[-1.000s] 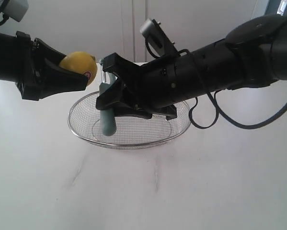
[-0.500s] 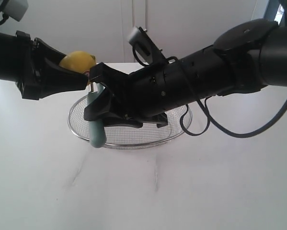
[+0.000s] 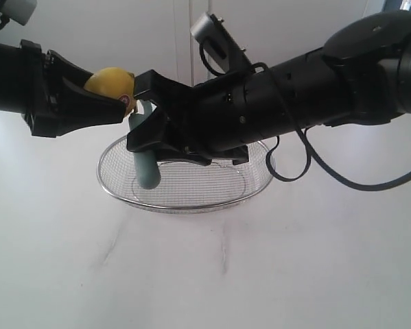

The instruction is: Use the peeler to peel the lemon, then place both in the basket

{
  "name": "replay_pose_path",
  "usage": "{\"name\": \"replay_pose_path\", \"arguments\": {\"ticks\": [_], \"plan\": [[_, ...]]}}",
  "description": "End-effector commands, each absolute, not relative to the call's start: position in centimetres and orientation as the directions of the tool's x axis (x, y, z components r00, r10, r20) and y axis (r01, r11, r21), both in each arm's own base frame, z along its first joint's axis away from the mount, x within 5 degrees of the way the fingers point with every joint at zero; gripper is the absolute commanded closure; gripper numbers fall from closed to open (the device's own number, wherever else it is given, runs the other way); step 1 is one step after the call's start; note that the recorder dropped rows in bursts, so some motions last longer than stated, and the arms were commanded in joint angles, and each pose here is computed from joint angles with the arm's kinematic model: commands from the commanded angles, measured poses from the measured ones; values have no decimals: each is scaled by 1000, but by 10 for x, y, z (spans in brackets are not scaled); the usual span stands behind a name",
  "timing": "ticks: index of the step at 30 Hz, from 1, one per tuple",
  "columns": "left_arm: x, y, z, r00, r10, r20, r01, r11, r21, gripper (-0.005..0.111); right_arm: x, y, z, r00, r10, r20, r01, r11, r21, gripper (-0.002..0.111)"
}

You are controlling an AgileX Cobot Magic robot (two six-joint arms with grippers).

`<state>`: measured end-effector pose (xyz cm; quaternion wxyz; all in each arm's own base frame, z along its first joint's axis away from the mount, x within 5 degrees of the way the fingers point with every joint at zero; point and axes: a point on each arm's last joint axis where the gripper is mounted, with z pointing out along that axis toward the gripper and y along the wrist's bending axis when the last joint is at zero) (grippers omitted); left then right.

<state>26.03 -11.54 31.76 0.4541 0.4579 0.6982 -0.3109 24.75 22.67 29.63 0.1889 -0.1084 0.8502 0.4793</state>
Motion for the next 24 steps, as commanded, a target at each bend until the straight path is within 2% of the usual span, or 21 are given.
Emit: {"name": "replay_pose_path", "arguments": {"ticks": [1,7,24], "plan": [[257,-116,323,-168,333,-928,926,377,-32,107,246,224,304,-892,13,-452,-383,509,771,108],[258,-117,327,-156,289,-944,924,381,-36,107,247,223,302,-891,13,-455,-379,532,757,108],[258,-116,326,-148,309,-939,925,380,-21,107,249,218,309,-874,67,-481,-366,560,743,108]]}}
